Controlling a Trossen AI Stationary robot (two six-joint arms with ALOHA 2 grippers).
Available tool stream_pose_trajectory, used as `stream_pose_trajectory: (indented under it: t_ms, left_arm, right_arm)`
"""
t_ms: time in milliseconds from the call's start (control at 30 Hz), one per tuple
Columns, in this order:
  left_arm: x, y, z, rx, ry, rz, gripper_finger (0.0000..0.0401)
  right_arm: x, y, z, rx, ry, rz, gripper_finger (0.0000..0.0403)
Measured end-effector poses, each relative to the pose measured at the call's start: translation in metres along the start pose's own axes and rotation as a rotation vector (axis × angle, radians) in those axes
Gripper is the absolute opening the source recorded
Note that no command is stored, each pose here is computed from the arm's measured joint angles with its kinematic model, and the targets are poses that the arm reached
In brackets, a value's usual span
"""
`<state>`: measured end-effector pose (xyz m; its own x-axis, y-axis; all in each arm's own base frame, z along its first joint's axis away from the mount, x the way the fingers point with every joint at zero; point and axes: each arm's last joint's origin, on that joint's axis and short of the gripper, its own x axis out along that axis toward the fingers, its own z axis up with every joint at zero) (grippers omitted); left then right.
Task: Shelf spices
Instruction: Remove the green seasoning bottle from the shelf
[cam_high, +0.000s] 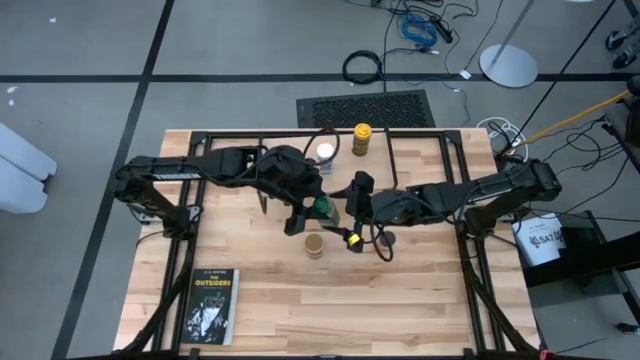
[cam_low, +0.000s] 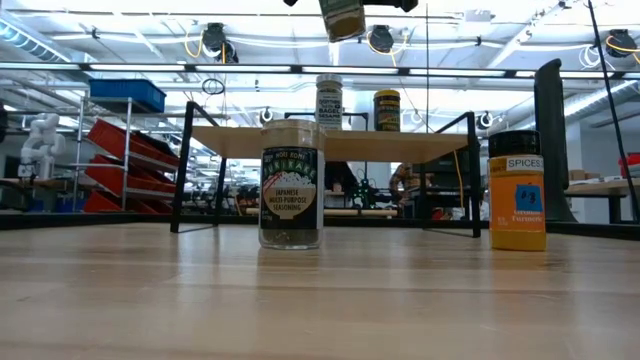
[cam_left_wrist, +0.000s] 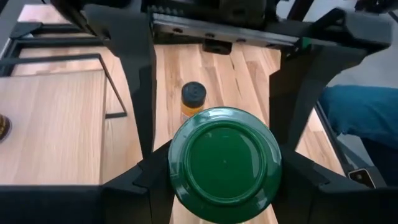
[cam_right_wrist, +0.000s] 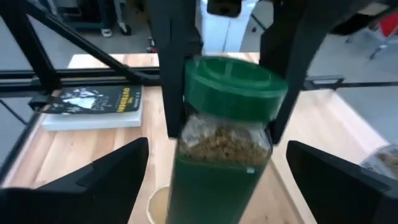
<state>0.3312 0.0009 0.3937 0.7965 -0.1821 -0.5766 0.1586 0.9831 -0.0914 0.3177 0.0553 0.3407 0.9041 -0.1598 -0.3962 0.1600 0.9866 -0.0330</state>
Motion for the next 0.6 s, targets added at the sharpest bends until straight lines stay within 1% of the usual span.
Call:
stream_pose_trajectory:
  t_ms: [167, 300, 433, 600]
  left_arm:
    - [0.003, 0.000, -0.001, 0.000, 0.006, -0.002, 0.0202]
    - [0.003, 0.000, -0.001, 0.000, 0.009, -0.002, 0.0202]
    - [0.004, 0.000, -0.002, -0.002, 0.019, -0.002, 0.0202]
    - [0.007, 0.001, -0.004, -0.006, 0.040, -0.003, 0.0202]
  right_arm:
    - [0.011, -0.003, -0.005, 0.021, 0.038, 0.033, 0.0342]
    - [0.020, -0.004, -0.009, 0.019, 0.059, 0.027, 0.0319]
    - [0.020, -0.004, -0.009, 0.017, 0.056, 0.027, 0.0297]
    - [0.018, -0.004, -0.008, 0.016, 0.046, 0.029, 0.0279]
